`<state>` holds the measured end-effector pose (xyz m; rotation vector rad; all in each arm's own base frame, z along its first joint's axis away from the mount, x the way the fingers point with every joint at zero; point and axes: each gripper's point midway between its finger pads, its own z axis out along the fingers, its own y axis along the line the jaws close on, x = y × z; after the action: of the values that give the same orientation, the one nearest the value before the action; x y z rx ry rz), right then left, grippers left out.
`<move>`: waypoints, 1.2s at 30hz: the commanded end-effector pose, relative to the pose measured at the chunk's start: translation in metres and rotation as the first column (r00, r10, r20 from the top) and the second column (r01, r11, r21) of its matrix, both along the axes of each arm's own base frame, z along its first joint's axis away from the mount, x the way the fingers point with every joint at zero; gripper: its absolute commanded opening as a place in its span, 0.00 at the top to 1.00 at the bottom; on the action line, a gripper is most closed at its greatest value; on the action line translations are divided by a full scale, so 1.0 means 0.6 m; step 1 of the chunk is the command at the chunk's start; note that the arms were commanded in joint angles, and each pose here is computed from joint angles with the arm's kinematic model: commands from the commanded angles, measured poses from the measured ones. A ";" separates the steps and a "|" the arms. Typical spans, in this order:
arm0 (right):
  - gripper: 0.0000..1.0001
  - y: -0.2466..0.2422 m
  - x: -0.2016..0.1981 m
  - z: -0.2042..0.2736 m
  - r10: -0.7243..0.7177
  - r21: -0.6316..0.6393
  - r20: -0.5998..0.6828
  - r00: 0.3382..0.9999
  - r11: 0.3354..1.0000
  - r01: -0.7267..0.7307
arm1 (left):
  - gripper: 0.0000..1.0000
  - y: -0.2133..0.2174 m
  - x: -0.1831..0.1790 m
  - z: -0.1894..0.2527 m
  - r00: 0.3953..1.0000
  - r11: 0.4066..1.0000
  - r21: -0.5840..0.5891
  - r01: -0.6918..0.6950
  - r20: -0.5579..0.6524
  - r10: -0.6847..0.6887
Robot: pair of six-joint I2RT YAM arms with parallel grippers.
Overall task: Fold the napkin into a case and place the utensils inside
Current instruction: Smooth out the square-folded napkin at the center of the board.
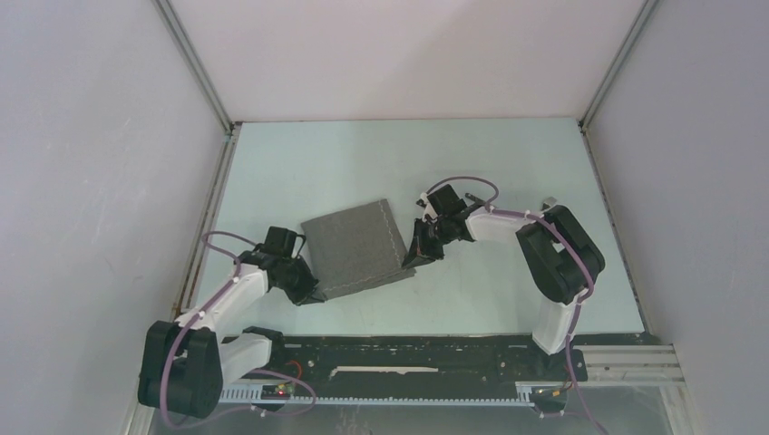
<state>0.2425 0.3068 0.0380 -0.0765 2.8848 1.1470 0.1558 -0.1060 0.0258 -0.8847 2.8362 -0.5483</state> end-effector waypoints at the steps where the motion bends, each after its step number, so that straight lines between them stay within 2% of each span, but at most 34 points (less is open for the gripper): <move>1: 1.00 -0.001 0.001 0.030 0.014 0.008 0.074 0.997 1.000 -0.015 | 1.00 0.001 0.005 0.017 0.999 1.000 0.002 -0.028 0.036 0.027; 23: 1.00 -0.010 -0.013 -0.010 0.004 -0.028 0.040 0.999 1.000 -0.003 | 1.00 0.005 -0.014 -0.015 0.999 0.999 0.047 -0.011 -0.044 0.013; 28: 1.00 -0.009 -0.014 -0.013 0.005 -0.043 0.052 0.999 0.999 -0.003 | 1.00 0.013 -0.011 -0.008 0.999 0.997 0.072 -0.032 -0.027 0.034; 33: 1.00 -0.006 -0.015 -0.015 0.005 -0.042 0.050 0.999 0.999 -0.003 | 0.93 0.016 -0.012 -0.008 0.999 0.996 0.081 -0.043 -0.027 0.045; 36: 1.00 -0.005 -0.017 -0.013 0.010 -0.042 0.054 0.998 0.999 -0.008 | 0.78 0.016 -0.017 -0.003 0.999 0.996 0.083 -0.036 -0.036 0.039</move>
<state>0.2308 0.3034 0.0312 -0.1006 2.8809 1.0934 0.1508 -0.1026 0.0227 -0.9222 2.8410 -0.4748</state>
